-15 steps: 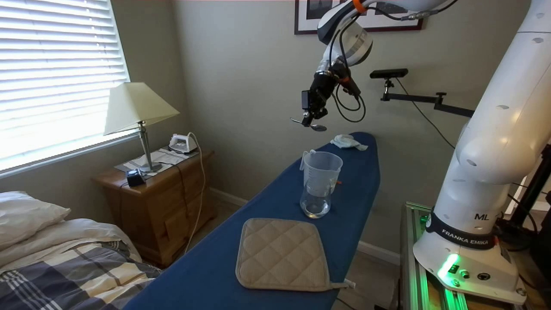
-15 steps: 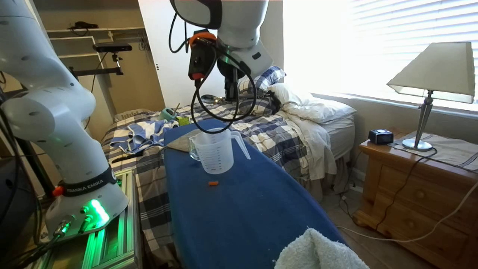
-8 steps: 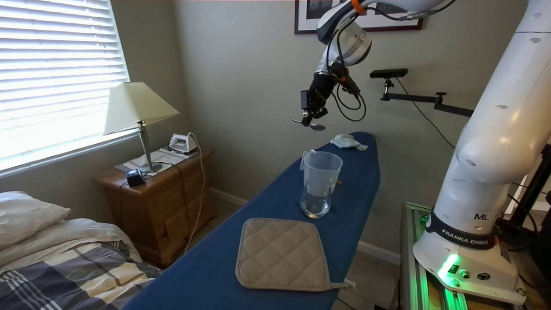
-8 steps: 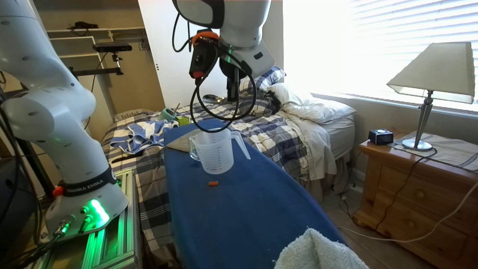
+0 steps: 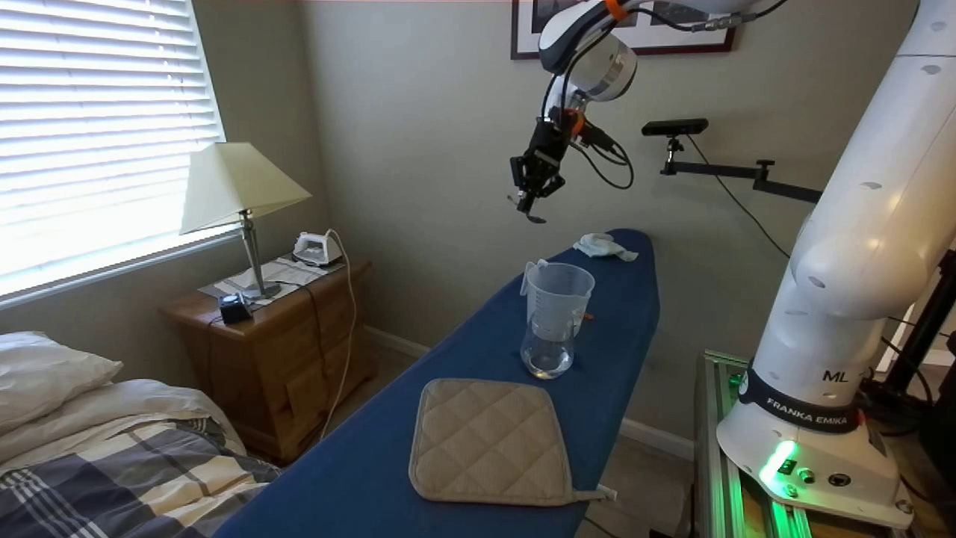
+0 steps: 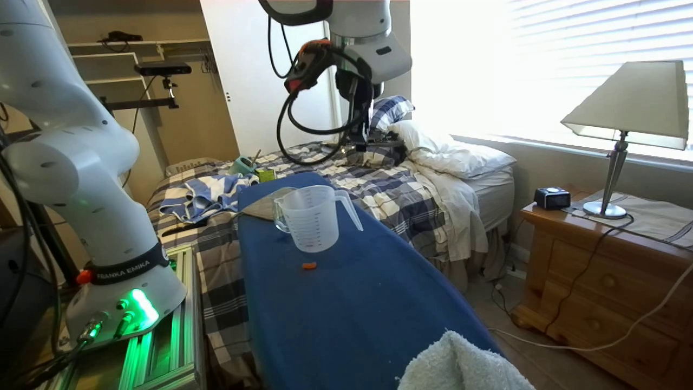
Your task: Pick up one orange object from the table and put it on the silver spoon, pour the orange object into the clear measuring cup, put the silver spoon on the table
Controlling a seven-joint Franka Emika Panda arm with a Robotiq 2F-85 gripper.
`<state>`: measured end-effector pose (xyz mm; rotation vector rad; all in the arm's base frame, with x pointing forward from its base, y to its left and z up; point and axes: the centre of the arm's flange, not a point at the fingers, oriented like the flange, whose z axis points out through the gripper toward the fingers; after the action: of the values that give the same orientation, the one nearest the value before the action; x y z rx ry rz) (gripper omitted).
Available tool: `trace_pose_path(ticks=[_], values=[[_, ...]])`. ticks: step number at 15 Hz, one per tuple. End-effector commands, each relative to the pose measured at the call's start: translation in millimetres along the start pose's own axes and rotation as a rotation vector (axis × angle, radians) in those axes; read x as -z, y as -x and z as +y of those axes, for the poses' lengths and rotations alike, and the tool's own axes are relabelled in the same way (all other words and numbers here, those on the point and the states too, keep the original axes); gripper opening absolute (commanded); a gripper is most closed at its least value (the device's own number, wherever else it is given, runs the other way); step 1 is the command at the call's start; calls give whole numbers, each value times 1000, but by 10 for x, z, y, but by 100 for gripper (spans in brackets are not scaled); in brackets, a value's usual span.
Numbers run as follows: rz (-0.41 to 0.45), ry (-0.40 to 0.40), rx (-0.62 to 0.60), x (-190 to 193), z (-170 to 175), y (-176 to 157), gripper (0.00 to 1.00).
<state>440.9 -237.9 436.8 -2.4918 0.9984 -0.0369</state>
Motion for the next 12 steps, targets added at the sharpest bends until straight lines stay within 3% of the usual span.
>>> trace_pose_path(ticks=[1,7,12], values=[[90,113,-136,69,143,-180,4],[166,272,-397,70,753,-506,4],[149,392,-614,-185,1388,-596,4]])
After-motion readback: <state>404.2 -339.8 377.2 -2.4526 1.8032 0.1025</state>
